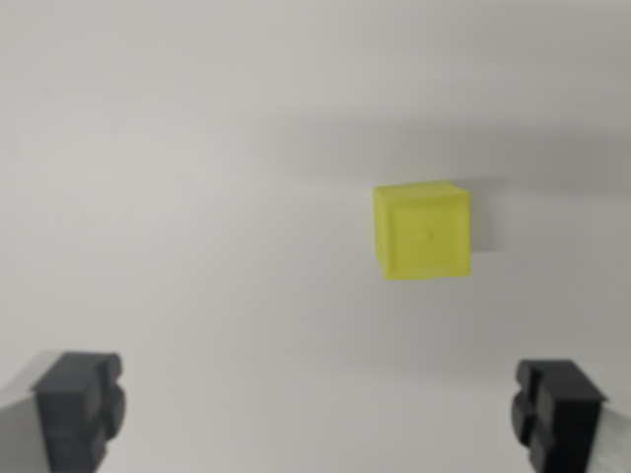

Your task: Pick yellow cube

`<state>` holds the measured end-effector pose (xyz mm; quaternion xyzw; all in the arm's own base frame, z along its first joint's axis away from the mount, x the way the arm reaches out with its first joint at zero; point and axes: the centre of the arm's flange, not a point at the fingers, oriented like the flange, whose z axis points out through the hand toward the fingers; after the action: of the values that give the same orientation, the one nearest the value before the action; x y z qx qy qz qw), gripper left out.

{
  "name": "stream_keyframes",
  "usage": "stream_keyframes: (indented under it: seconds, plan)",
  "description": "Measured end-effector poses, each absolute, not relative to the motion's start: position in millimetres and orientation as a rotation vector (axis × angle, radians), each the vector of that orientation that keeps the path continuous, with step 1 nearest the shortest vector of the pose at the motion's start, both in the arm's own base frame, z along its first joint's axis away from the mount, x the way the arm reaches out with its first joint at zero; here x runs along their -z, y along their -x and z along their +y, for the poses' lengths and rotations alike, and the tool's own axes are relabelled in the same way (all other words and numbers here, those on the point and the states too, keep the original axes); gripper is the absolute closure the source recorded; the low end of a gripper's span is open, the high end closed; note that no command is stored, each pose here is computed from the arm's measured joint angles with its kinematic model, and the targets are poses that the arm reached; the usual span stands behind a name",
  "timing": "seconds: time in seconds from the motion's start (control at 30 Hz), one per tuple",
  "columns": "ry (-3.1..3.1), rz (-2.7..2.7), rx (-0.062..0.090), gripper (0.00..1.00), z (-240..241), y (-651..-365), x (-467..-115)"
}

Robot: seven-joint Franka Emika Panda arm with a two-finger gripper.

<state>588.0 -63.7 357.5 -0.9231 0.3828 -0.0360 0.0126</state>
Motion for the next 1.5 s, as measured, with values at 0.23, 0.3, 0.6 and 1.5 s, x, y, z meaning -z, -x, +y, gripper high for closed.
stream_keyframes:
  seconds: [0.23,0.3,0.6,1.5]
  plan:
    - [2.882,1.188,0.102,0.00,-69.6,-587.7,-340.0]
    - [2.883,1.186,0.100,0.00,-71.2,-587.6,-335.2]
    - [2.890,1.179,0.087,0.00,-78.6,-587.0,-312.4]
    - [2.907,1.159,0.048,0.00,-101.0,-585.3,-244.8]
